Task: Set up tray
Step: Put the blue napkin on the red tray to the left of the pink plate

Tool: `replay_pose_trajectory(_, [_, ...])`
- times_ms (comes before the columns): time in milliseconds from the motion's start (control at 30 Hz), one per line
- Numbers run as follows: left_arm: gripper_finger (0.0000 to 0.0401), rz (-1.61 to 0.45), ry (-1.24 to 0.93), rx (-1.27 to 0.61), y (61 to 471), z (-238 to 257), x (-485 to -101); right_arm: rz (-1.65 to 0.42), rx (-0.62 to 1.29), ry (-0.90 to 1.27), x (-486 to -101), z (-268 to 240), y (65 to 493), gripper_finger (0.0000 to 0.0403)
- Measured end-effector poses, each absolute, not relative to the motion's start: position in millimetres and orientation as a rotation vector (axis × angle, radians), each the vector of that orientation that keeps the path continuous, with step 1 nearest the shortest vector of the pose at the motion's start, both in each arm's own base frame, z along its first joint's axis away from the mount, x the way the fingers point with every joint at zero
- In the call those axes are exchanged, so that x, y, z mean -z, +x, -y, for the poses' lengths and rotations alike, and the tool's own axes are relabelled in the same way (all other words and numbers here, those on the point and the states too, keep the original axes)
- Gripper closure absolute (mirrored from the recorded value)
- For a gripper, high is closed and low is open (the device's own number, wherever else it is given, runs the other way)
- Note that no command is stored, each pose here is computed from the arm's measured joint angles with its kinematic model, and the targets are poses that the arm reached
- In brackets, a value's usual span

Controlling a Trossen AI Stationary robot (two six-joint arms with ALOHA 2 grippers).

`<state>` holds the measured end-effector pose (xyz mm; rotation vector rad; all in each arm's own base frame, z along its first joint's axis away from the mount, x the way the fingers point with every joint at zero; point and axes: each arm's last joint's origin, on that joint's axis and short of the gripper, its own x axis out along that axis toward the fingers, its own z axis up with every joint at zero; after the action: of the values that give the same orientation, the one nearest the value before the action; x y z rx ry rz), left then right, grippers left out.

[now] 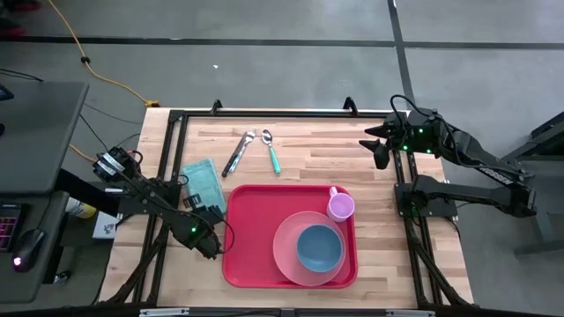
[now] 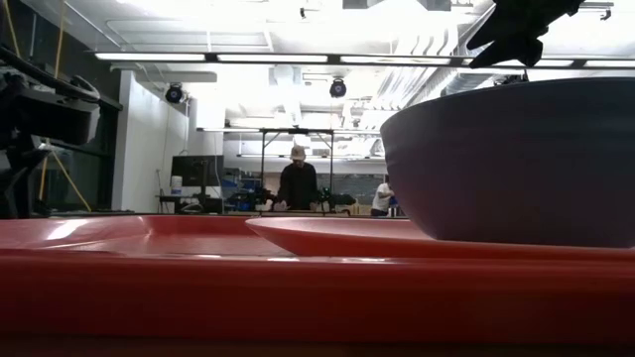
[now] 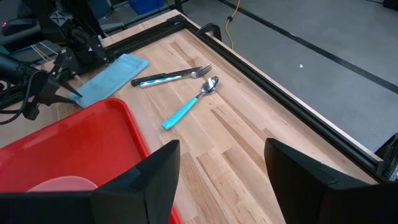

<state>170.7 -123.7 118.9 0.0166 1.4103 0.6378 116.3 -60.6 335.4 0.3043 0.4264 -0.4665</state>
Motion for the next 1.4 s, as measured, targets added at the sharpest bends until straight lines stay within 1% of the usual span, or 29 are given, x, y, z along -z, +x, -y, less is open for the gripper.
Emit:
replay_pose_trajectory(267, [0.0314, -1.378, -0.016, -0.625, 167.7, 121.3, -110.8, -0.426, 0.465, 0.304, -335.4, 60.5, 116.3, 0.019])
replay_pose_trajectory(333, [0.0333, -1.367, -0.044, -0.647, 167.1, 120.9, -110.1, -0.426, 0.463, 0.306, -335.4, 60.4, 116.2, 0.019])
replay_pose_trajectory(433, [0.0378, -1.363, -0.056, -0.661, 166.9, 120.7, -110.1, -0.426, 0.452, 0.31, -335.4, 60.1, 116.4, 0.019])
replay_pose_trajectory(467, [0.0386, -1.365, -0.058, -0.661, 166.8, 120.7, -110.1, -0.426, 0.449, 0.312, -335.4, 60.1, 116.5, 0.019])
replay_pose_trajectory(633, [0.039, -1.377, -0.069, -0.658, 166.4, 120.9, -110.7, -0.426, 0.448, 0.314, -335.4, 60.0, 116.5, 0.019])
replay_pose_trajectory(800, [0.0394, -1.398, -0.103, -0.668, 162.6, 119.5, -122.7, -0.422, 0.448, 0.312, -335.7, 60.1, 116.6, 0.019])
replay_pose_trajectory(933, [0.0395, -1.465, -0.118, -0.694, 152.4, 113.8, -130.9, -0.422, 0.447, 0.308, -335.8, 60.1, 116.6, 0.019])
replay_pose_trajectory(1200, [0.0395, -1.379, -0.149, -0.72, 151.0, 110.8, -142.8, -0.421, 0.441, 0.305, -336.0, 59.9, 116.5, 0.019])
replay_pose_trajectory(1400, [0.0395, -1.268, -0.203, -0.745, 148.6, 106.4, -156.4, -0.42, 0.441, 0.305, -336.1, 59.9, 116.6, 0.019])
